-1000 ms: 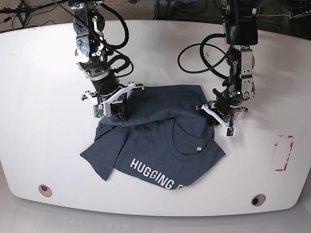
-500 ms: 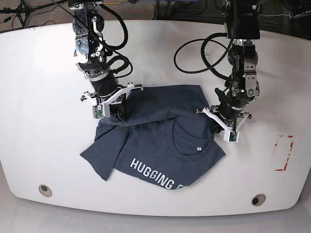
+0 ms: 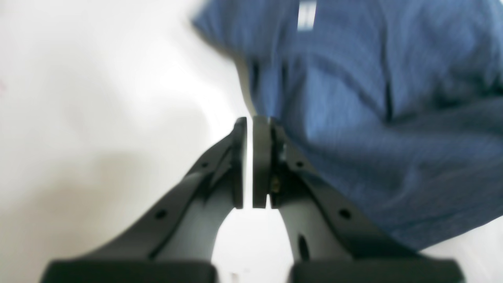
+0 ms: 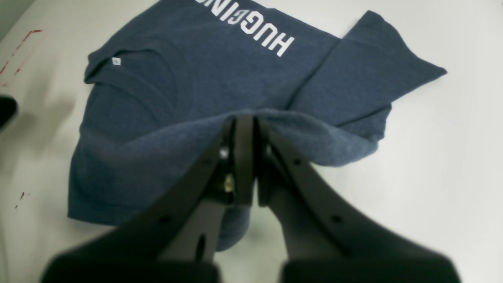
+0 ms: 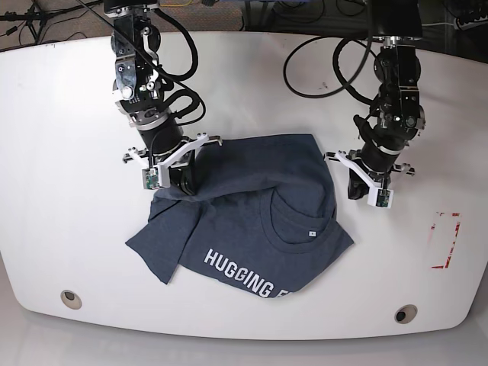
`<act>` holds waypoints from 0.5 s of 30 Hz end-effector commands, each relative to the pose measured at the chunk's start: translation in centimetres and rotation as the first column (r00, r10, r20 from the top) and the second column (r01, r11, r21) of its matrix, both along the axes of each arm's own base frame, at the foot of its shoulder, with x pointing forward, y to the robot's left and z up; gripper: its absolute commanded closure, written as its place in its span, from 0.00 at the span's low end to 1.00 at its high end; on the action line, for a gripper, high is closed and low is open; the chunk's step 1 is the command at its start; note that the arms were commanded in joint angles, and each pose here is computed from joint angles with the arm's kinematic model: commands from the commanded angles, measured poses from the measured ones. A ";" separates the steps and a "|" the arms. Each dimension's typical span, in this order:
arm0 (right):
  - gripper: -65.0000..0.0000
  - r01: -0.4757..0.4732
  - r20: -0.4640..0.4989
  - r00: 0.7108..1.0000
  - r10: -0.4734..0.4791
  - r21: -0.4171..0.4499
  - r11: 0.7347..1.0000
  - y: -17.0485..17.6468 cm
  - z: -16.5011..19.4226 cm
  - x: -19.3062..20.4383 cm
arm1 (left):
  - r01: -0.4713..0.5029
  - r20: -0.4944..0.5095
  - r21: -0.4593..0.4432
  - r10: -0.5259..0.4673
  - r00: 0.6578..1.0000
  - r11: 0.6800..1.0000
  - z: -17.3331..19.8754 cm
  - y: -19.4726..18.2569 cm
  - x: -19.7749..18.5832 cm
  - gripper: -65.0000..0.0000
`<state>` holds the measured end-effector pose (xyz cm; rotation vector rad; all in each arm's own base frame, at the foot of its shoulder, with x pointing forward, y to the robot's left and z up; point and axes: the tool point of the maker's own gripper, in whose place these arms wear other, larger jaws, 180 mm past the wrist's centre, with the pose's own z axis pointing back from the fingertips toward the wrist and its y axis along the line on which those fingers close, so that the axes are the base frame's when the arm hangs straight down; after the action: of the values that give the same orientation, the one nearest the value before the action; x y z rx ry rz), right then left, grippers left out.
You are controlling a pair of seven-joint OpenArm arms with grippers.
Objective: Fold the T-shirt properly
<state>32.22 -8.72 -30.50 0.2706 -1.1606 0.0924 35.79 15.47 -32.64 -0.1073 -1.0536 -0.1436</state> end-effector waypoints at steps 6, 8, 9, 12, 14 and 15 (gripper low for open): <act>1.00 -0.003 0.074 0.997 0.003 0.001 1.000 -0.1 2.2 1.0 | -0.056 0.140 0.040 0.050 0.989 0.998 5.0 3.2 1.3 1.00; 1.00 -0.004 0.080 0.997 0.004 0.000 1.000 -0.1 2.4 1.1 | -0.075 0.152 0.037 0.068 0.986 0.997 5.6 3.7 1.6 1.00; 1.00 -0.004 0.083 0.997 0.004 0.000 1.000 -0.1 2.5 1.1 | -0.084 0.158 0.035 0.077 0.984 0.996 5.8 4.0 1.8 1.00; 1.00 -0.003 0.078 0.997 0.003 -0.004 1.000 -0.2 2.4 1.2 | -0.118 0.207 0.028 0.109 0.972 0.993 8.1 5.0 2.7 0.99; 1.00 -0.003 0.080 0.997 0.003 -0.004 1.000 -0.2 2.4 1.2 | -0.122 0.214 0.027 0.114 0.970 0.992 8.5 5.1 2.8 0.99; 1.00 -0.002 0.079 0.997 0.003 -0.004 1.000 -0.3 2.4 1.3 | -0.123 0.217 0.028 0.114 0.969 0.992 8.7 5.2 2.9 0.99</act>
<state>32.76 -8.90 -29.89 0.2634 -1.1743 0.1014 37.91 20.30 -26.72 -0.0032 -1.1846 -0.0652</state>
